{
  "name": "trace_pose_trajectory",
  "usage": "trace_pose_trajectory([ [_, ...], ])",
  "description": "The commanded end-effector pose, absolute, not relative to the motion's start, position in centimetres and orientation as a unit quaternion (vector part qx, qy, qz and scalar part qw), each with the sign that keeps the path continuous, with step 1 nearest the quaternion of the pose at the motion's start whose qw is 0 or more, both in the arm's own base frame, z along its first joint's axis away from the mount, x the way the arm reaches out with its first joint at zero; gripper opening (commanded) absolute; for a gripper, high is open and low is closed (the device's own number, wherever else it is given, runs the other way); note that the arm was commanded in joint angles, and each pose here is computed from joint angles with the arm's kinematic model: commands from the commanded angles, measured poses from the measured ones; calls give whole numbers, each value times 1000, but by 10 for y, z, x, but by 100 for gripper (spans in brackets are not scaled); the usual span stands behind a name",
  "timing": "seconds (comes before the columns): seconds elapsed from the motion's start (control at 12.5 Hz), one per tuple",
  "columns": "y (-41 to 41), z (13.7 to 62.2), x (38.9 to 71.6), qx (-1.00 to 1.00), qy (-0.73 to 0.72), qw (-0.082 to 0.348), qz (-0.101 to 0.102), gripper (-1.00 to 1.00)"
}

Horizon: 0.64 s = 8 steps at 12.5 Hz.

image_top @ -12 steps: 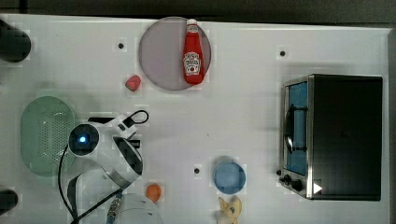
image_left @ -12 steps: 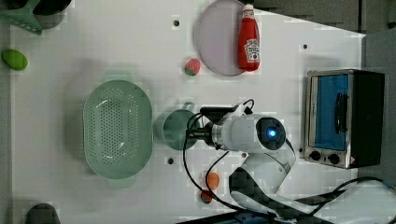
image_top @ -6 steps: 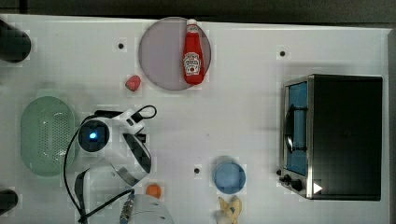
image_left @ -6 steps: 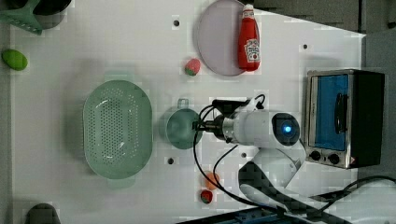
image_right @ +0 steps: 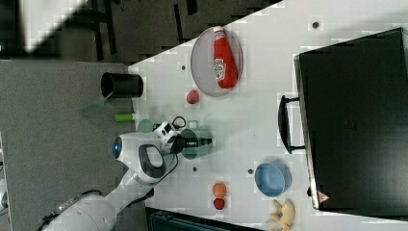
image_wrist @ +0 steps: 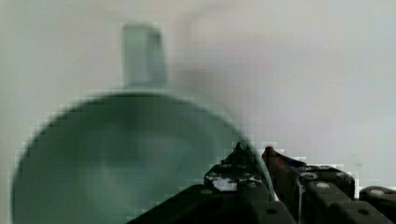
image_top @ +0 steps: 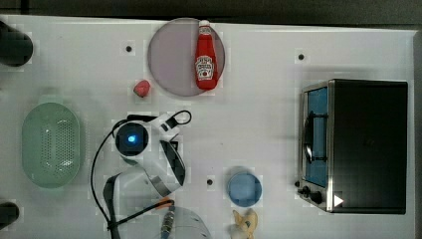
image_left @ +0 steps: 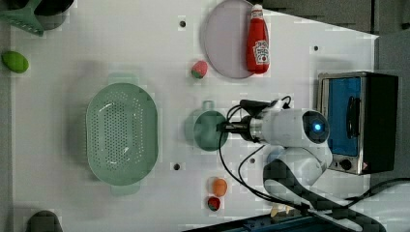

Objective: Drag mug left to right.

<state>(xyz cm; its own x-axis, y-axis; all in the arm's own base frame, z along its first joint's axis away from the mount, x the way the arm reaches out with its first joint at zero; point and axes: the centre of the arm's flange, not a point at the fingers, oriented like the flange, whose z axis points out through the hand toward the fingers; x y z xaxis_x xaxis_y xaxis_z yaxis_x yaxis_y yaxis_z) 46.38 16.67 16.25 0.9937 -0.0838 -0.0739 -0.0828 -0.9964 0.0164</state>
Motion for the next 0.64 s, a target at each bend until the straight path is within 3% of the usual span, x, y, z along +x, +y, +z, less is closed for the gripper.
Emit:
trace_pose_trajectory([
  [0.08, 135, 173, 467, 999, -6, 11, -31, -65],
  [0.64, 75, 172, 473, 999, 20, 11, -38, -65],
])
